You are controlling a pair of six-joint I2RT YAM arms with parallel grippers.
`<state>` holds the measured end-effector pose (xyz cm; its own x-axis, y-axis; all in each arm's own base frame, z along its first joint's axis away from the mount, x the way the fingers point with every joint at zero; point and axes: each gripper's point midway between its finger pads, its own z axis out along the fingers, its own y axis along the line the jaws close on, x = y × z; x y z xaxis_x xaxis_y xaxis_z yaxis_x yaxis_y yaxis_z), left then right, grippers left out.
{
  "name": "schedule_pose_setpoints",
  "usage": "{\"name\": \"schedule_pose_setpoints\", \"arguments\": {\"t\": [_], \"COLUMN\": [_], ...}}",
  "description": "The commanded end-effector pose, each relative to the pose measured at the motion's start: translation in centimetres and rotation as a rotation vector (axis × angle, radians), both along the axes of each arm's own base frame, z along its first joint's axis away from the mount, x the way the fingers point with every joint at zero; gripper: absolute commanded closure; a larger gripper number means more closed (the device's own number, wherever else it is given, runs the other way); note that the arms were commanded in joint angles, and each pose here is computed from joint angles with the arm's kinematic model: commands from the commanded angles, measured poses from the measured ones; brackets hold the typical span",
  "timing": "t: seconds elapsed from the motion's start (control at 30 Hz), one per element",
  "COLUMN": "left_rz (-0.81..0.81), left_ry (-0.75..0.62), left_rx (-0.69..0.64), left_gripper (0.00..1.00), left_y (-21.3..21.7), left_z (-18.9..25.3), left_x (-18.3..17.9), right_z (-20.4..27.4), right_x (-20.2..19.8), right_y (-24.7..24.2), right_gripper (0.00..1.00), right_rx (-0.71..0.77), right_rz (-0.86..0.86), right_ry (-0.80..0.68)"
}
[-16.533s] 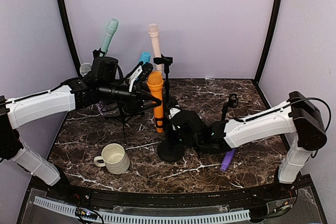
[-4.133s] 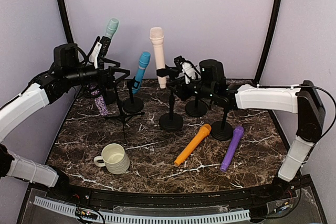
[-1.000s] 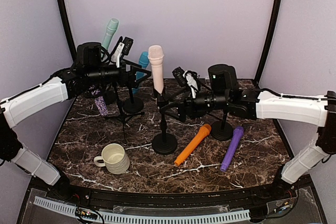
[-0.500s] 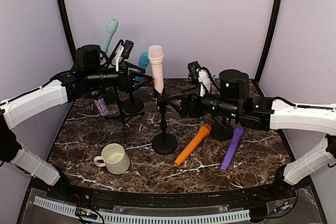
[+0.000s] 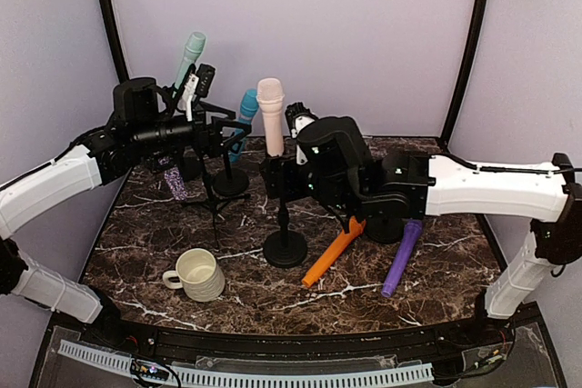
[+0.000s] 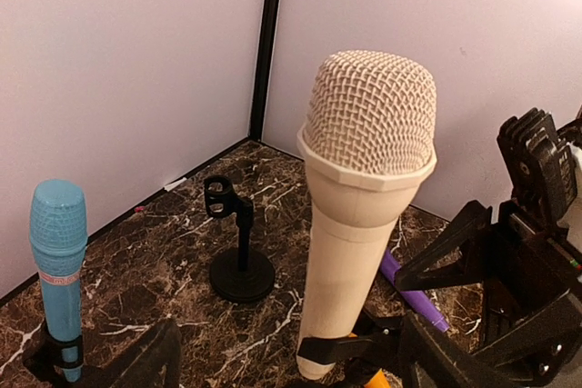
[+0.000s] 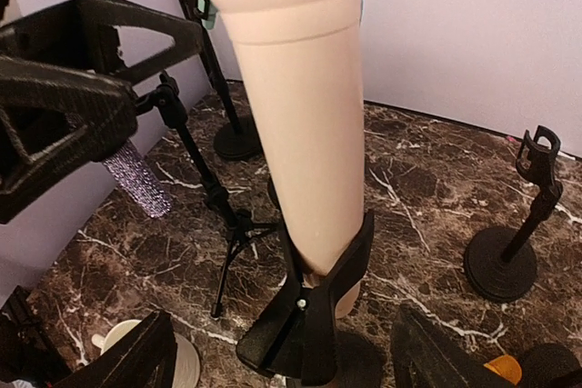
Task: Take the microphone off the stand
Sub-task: Adjust the microphone stand with the microphone at the center of the board, then pick up the clamp from the microphone stand.
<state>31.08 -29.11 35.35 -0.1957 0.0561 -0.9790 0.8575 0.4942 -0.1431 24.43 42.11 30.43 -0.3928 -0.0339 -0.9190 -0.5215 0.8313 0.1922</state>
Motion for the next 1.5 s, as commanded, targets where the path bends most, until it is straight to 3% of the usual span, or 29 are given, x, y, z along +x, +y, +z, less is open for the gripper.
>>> {"name": "schedule_pose_setpoints", "arguments": {"t": [0.0,0.57,1.13,1.47], "left_rz": [0.015,-0.108,-0.307,-0.427], "left_ry": [-0.025,0.011,0.05,0.057], "left_rx": [-0.007,-0.017,-0.059,-0.096], "left_gripper": [0.16,0.16,0.15,0.14], "left_y": [0.5,-1.0,-3.6,-5.4], "left_z": [0.7,0.3,0.3,0.4], "left_x": [-0.6,-1.7,-2.9,-4.0], "right_z": [-1.0,-1.8,0.2,-0.8], "right_x": [0.3,0.9,-0.7,-1.0], "right_y": [-0.4,-0.8,-1.0,-0.4], "right_gripper": [0.18,0.32,0.38,0.36], "right_rx": [-0.088,-0.133,0.014,0.008], "right_rz": [-0.114,-0.136,0.249,0.28], "right_ry": [0.005,-0.03,-0.135,-0.133]}}
